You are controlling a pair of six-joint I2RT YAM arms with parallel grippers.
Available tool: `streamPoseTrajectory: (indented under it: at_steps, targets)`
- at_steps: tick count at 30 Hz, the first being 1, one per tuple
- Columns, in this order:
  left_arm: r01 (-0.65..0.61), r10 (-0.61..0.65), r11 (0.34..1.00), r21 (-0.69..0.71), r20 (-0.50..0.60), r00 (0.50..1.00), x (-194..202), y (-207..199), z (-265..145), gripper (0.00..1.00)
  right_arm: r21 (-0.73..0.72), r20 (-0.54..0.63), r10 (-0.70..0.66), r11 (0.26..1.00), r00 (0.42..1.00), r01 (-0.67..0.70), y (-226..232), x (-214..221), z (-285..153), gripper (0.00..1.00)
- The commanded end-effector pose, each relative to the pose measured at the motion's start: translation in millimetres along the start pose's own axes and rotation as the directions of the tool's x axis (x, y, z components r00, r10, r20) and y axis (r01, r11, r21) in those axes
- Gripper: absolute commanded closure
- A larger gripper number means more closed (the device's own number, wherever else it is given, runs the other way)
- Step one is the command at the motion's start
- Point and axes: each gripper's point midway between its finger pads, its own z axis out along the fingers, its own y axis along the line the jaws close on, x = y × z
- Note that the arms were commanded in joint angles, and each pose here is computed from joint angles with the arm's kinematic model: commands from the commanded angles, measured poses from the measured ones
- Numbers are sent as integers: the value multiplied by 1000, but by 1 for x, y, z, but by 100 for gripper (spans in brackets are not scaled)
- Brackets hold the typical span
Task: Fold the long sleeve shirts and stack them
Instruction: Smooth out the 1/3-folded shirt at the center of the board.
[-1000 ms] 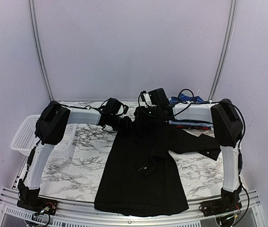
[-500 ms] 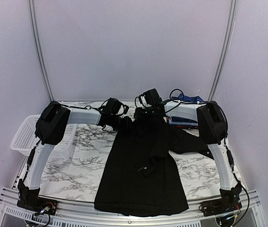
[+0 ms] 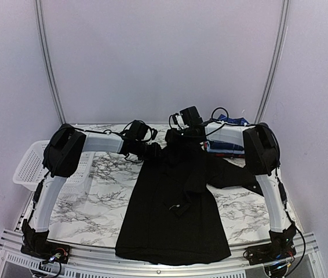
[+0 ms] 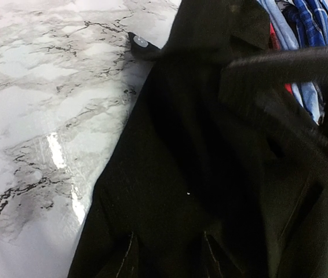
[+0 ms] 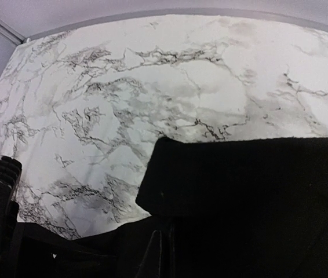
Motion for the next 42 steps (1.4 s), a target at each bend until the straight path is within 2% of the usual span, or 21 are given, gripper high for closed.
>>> streamPoseTrajectory:
  at_steps: [1, 8, 11, 15, 17, 21, 24, 27, 31, 35, 42]
  targets:
    - [8, -7, 999, -36, 22, 1000, -12, 21, -9, 61, -199, 116, 37, 980, 993, -13, 14, -50, -14, 100]
    - [36, -30, 997, -75, 79, 996, -47, 45, -30, 58, -436, 246, 127, 900, 961, -8, 19, -93, -9, 99]
    - [39, -29, 995, -94, 104, 994, -57, 50, -45, 51, -500, 268, 144, 866, 953, 10, 24, -104, 2, 79]
    - [22, -7, 992, -121, 123, 992, -60, 48, -64, 46, -524, 273, 140, 851, 952, 25, 32, -115, 3, 58]
    - [18, -4, 993, -113, 122, 992, -59, 44, -72, 47, -493, 286, 115, 869, 951, 43, 32, -119, -5, 51]
    - [18, -7, 995, -95, 108, 994, -50, 37, -75, 54, -388, 320, 46, 917, 946, 87, 29, -122, -30, 46]
    - [26, -18, 996, -80, 102, 995, -45, 32, -73, 57, -321, 327, -22, 938, 945, 133, 25, -119, -40, 38]
    - [25, -17, 997, -76, 98, 995, -43, 28, -73, 58, -267, 280, -98, 947, 955, 176, 24, -109, -35, 35]
    - [26, -19, 997, -74, 99, 995, -43, 25, -73, 59, -160, 176, -206, 959, 963, 234, 26, -79, -18, 34]
    - [27, -21, 997, -66, 96, 995, -42, 23, -73, 59, 33, 101, -309, 951, 946, 307, 18, -62, -11, 35]
    - [31, -25, 997, -67, 90, 996, -39, 23, -72, 60, 34, 47, -323, 946, 945, 322, 21, -48, -9, 39]
